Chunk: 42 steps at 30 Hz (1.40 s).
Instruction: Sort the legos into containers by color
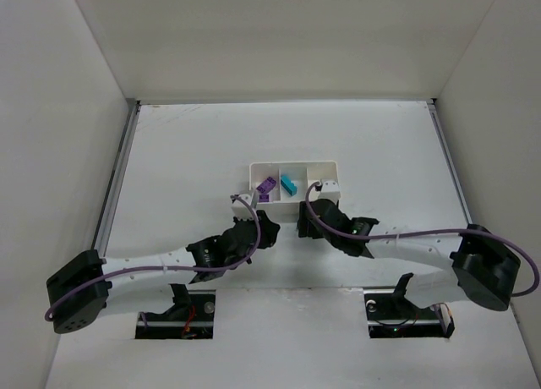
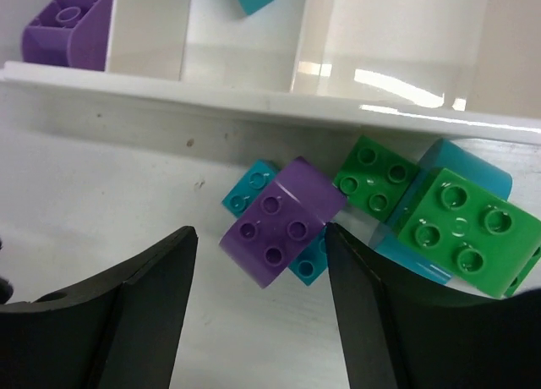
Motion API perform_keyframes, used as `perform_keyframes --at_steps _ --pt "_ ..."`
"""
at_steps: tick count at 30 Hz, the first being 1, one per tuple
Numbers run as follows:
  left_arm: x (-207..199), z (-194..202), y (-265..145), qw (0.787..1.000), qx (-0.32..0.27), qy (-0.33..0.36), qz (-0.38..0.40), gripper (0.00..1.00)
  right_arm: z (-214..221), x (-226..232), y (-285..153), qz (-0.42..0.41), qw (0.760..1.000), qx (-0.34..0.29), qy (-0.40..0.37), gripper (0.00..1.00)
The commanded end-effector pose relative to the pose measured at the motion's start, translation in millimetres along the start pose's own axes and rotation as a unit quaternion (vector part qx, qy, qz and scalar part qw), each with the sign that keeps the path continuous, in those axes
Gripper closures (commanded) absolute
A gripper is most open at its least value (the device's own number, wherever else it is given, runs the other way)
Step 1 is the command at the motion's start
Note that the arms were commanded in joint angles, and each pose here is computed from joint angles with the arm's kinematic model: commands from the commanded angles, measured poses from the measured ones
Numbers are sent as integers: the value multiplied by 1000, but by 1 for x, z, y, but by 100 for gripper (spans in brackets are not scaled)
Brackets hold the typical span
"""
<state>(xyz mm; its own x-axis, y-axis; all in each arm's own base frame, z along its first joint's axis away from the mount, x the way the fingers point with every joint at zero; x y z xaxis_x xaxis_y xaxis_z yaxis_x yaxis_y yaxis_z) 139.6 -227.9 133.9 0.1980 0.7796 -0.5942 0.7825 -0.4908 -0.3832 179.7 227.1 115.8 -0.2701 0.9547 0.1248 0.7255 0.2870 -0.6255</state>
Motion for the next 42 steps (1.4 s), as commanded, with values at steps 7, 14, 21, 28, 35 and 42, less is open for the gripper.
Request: perform_keyframes --at_steps 7,14,21,28,35,42 --pt "5 -7 0 999 -24 -28 3 68 -14 -3 9 42 999 -30 -3 48" --pt "5 -5 2 999 -23 -33 3 64 -13 4 19 49 998 -23 -24 53" --pt "10 -2 -1 999 -23 -42 2 62 -12 8 24 48 998 -16 -32 50" --pt "9 -1 0 998 -21 -52 4 56 -21 11 16 41 998 -44 -21 71" --pt "-9 -9 -2 993 -20 -109 51 44 -53 26 -10 -43 994 -94 21 75" --pt "-14 -24 -5 971 -45 -213 100 38 -77 36 -21 -121 982 -129 67 74"
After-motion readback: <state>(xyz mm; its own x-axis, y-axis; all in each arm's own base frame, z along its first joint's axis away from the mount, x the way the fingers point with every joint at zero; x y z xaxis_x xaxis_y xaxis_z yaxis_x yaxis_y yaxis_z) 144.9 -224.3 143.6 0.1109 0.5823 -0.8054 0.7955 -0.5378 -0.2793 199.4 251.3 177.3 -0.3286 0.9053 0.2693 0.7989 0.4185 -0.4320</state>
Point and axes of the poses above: each gripper's point midway between its finger pads, its own y axis out along the fingers, its own x axis along the line the jaws close on, z = x × y, the point moved 7 cm from there along -y, back along the fingers, and after that the axes turned 8 degrees about -y, right-handed, at the moved point
